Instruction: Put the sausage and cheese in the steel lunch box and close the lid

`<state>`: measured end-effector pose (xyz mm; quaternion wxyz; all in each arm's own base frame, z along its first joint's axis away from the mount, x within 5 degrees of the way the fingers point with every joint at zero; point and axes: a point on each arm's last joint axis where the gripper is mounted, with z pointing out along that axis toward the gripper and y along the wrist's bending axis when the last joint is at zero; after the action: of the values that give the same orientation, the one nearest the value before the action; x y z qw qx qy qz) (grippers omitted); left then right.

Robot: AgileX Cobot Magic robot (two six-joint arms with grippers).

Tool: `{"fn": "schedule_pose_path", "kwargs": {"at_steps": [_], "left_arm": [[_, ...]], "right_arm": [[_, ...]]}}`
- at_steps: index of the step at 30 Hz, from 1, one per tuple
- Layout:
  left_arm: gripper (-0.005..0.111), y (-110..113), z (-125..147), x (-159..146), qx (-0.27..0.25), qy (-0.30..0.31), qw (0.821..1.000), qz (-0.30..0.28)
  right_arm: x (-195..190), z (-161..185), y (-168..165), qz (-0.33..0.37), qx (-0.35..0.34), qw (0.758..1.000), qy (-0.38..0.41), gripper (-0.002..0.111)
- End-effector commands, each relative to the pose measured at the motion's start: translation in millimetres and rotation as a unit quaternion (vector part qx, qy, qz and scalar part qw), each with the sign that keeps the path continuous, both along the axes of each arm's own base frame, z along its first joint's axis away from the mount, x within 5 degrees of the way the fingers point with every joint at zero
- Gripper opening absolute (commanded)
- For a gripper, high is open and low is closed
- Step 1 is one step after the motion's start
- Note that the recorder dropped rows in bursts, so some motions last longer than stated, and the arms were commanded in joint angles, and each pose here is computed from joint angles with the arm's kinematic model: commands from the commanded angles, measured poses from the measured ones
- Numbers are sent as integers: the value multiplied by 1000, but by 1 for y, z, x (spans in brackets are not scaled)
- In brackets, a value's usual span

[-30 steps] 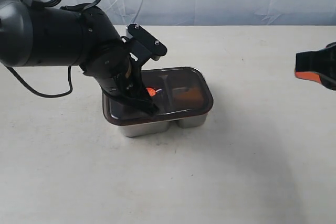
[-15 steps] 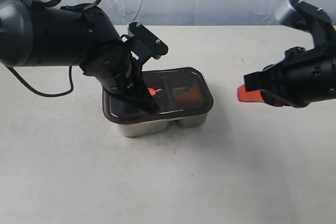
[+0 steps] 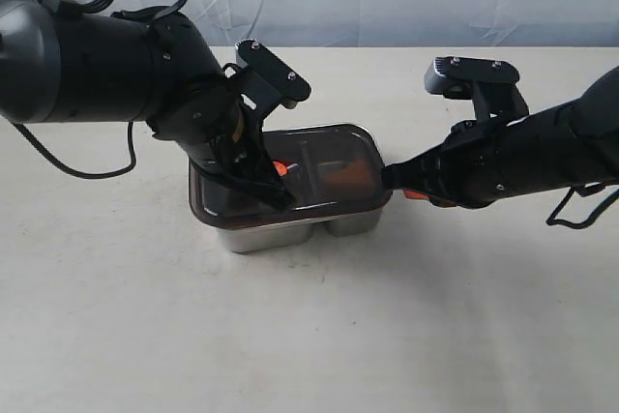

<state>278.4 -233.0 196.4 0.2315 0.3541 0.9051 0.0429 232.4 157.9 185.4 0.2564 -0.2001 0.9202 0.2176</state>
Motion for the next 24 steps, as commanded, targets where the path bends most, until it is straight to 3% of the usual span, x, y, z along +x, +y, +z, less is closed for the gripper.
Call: {"fn": "schedule_pose_path", "kwargs": {"at_steps": [1, 15, 24], "left_arm": [[0, 0, -2, 2, -1, -1, 1000, 1], [0, 1, -3, 2, 4, 3, 1000, 3], [0, 5, 13, -2, -3, -10, 1000, 5]], "right_arm": [[6, -2, 5, 2, -1, 1000, 0, 0], [16, -11, 19, 48, 2, 998, 35, 0], [20, -13, 18, 34, -3, 999, 24, 0]]}}
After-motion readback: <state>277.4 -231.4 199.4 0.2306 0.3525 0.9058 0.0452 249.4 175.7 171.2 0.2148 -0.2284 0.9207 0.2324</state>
